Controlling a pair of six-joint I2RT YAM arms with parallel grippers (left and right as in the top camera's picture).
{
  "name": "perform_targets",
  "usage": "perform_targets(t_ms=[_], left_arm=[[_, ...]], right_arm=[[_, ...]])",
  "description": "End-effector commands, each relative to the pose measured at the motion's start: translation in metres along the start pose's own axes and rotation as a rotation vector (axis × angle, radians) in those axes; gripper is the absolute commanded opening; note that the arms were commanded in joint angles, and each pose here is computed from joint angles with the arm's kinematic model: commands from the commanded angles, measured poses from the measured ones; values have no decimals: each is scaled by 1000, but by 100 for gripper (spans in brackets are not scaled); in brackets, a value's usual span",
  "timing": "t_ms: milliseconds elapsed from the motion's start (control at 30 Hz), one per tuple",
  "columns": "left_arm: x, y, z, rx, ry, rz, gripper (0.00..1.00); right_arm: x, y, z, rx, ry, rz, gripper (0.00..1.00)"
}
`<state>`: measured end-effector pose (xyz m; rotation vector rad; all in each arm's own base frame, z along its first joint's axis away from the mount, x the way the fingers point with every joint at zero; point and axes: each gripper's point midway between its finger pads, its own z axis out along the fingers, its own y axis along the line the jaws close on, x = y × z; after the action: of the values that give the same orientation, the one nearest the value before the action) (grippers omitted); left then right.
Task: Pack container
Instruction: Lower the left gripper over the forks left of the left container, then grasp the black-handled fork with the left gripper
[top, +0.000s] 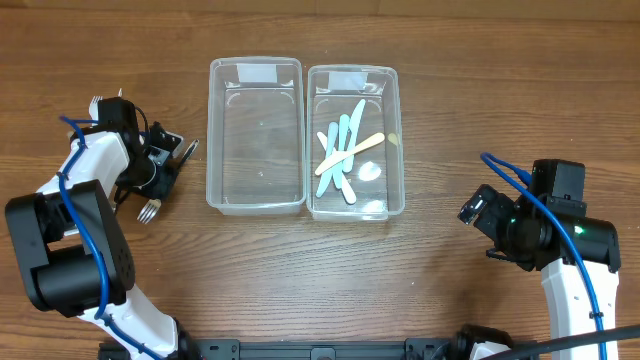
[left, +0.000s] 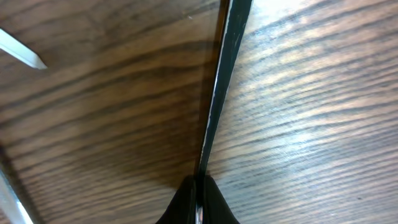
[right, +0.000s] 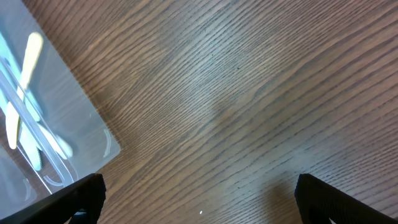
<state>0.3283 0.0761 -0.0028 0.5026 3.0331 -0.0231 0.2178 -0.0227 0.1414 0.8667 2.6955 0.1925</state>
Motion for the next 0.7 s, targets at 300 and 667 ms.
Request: perform_targets(t_ms=[300,667], left_arm=[[-17,4,-25,42,17,-97,4],[-32,11,-58,9,-39,-128,4]], right_arm=[[-5,0,-1,6,-26,-8,100],[-5,0,-1,6,-26,-8,100]])
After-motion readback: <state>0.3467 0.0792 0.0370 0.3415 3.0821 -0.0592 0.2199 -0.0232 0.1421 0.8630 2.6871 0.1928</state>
